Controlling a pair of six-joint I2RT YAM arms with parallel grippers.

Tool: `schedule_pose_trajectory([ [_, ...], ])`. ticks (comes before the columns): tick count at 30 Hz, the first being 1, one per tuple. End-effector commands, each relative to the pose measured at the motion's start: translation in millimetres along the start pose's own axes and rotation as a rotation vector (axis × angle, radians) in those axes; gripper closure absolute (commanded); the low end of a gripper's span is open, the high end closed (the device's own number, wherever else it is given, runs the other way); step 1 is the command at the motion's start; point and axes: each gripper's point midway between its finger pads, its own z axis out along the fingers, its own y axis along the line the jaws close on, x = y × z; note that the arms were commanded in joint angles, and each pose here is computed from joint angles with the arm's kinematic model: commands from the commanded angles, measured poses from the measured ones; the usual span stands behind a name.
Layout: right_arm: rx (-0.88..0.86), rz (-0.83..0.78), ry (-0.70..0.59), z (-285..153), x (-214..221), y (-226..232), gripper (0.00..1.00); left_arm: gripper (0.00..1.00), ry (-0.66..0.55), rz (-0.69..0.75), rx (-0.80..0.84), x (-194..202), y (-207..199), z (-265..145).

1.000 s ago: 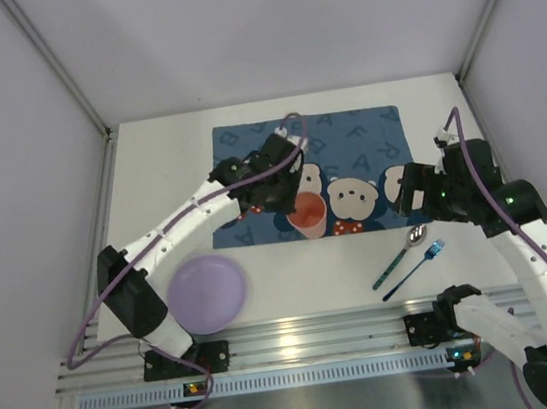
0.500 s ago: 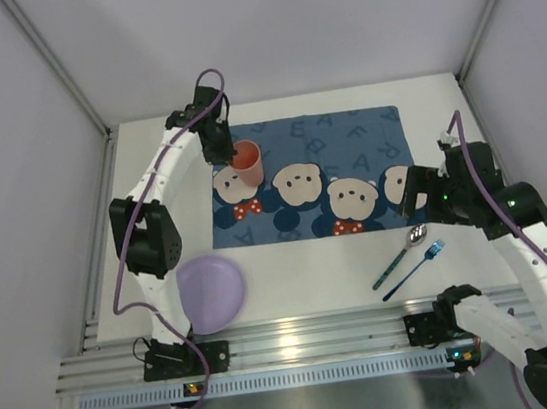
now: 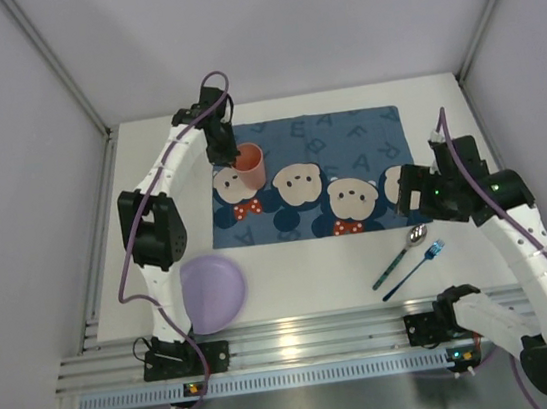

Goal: Set the dinner table for one person

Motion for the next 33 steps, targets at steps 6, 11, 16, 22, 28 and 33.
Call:
schedule_pose_trajectory([
  [6,-0.019,-0.02,-0.021,5.6,-4.3,2.6,0.0,1.0,-0.031,-0.032,0.003,-10.7,-0.7,-10.9],
  [11,-0.022,-0.02,-0.023,5.3,1.6,0.3,0.0,1.0,-0.093,-0.064,0.091,-25.5,-24.7,-28.4],
  [16,-0.024,-0.022,-0.014,4.7,5.6,-0.2,0.0,1.0,-0.208,-0.046,0.339,-48.1,-109.5,-48.5],
  [22,-0.015,-0.022,-0.023,-7.7,7.1,-3.6,0.0,1.0,-0.297,-0.01,0.509,-71.5,-207.5,-41.8],
  [28,-0.012,0.003,-0.038,-22.4,11.8,-6.7,0.0,1.0,-0.333,-0.087,0.626,-72.0,-263.2,-13.8],
  [33,-0.143,0.002,-0.104,-43.1,-22.2,25.5,0.0,1.0,-0.319,-0.004,0.593,-51.2,-272.0,-20.7],
])
